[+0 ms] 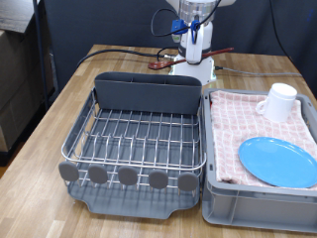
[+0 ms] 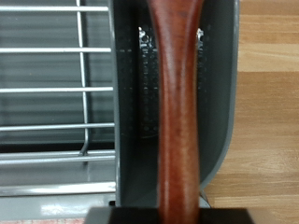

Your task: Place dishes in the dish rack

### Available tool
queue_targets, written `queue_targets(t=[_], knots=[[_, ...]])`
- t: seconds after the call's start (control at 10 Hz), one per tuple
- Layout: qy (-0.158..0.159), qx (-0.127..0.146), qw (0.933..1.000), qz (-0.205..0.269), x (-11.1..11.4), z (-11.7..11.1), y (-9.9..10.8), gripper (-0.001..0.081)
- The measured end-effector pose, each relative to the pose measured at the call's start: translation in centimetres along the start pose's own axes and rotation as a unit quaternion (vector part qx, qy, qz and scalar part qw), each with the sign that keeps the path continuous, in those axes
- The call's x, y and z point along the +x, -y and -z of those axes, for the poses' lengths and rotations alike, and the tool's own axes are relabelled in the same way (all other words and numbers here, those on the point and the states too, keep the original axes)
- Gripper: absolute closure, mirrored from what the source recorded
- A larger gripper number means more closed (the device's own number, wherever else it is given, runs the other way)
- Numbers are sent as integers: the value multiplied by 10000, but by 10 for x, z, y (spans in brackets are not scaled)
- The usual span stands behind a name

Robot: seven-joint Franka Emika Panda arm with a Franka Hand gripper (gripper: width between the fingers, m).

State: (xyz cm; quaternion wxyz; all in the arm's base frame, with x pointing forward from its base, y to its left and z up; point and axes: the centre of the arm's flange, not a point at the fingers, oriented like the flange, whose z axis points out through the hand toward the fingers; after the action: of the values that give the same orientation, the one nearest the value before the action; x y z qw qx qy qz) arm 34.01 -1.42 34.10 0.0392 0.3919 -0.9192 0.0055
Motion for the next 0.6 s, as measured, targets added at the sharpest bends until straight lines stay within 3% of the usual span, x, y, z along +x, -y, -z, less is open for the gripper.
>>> queue_targets(t=[0.3, 0.6], knots=[[264, -396, 9989, -50, 6, -5, 9, 717], [857, -792, 9932, -25, 22, -14, 27, 717]])
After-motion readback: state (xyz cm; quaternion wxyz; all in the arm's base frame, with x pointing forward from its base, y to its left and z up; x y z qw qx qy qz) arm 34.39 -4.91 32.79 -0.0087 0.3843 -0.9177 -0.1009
